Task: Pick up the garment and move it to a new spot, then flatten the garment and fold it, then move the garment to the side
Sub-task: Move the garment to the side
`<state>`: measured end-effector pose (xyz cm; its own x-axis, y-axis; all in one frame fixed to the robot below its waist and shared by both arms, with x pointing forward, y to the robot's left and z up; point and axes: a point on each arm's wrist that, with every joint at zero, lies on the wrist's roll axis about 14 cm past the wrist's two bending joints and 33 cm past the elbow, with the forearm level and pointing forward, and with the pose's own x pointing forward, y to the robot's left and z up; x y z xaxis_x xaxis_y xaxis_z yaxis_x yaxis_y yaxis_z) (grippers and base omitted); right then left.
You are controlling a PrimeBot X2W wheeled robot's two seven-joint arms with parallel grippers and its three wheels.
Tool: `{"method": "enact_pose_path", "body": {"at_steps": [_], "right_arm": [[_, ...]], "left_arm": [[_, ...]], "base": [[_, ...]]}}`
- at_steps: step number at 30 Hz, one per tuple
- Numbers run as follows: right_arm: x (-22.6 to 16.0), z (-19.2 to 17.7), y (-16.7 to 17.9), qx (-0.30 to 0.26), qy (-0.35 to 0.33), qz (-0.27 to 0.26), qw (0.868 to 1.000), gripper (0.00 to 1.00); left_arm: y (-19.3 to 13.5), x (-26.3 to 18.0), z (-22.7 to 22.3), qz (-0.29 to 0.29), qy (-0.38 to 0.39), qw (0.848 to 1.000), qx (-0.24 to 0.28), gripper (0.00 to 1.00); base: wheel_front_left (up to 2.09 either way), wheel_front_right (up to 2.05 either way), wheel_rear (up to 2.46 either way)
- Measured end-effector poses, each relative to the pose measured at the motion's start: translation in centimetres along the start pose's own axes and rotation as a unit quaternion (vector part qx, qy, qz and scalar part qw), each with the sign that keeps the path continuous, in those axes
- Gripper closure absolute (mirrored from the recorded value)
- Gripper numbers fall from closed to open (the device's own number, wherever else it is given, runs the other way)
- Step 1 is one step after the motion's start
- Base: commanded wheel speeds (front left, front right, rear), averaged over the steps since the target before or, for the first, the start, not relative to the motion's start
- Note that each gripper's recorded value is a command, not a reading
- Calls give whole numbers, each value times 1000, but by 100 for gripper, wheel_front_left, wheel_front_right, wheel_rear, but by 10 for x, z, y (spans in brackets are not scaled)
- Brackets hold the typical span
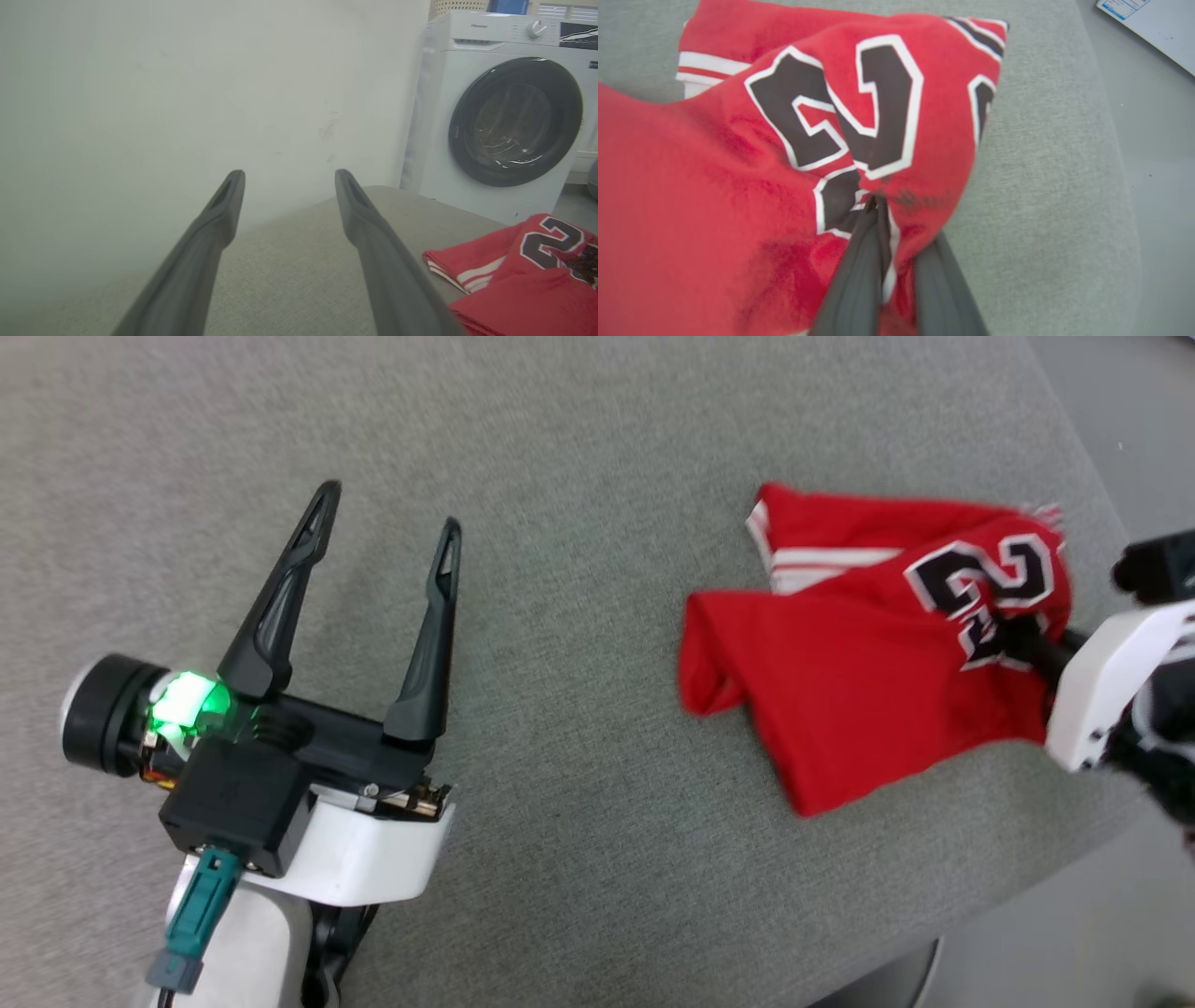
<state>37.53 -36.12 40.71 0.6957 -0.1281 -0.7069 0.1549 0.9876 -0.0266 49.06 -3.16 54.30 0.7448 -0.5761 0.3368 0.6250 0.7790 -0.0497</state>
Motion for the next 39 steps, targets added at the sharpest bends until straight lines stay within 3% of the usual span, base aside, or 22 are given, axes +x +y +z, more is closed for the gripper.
{"method": "enact_pose_path", "body": {"at_steps": [11, 20, 24, 25, 26, 27, 28, 39], "right_arm": [[35, 38, -83, -23, -16, -118, 993, 100], [54, 59, -130, -41, -39, -189, 980, 100], [61, 53, -136, -36, -40, -202, 978, 100], [63, 52, -136, -32, -44, -203, 978, 96], [64, 49, -135, -31, -42, -203, 978, 62], [66, 45, -134, -30, -40, -204, 978, 6], [69, 39, -134, -18, -47, -209, 977, 0], [38, 65, -158, -22, -153, -257, 954, 0]], "left_arm": [[-3, 24, -32, -48, -12, 998, -25, 0], [10, 28, -54, -47, -12, 998, -25, 0], [15, 27, -56, -43, -10, 999, -21, 0], [16, 27, -56, -42, -10, 999, -20, 0], [17, 27, -56, -41, -9, 999, -19, 0], [17, 26, -56, -41, -8, 999, -18, 0], [20, 25, -54, -37, -7, 999, -14, 0], [35, 6, -38, 18, 3, 1000, -8, 0]], "base": [[0, 0, 0], [0, 0, 0], [0, 0, 0], [0, 0, 0], [0, 0, 0], [0, 0, 0], [0, 0, 0], [0, 0, 0]]}}
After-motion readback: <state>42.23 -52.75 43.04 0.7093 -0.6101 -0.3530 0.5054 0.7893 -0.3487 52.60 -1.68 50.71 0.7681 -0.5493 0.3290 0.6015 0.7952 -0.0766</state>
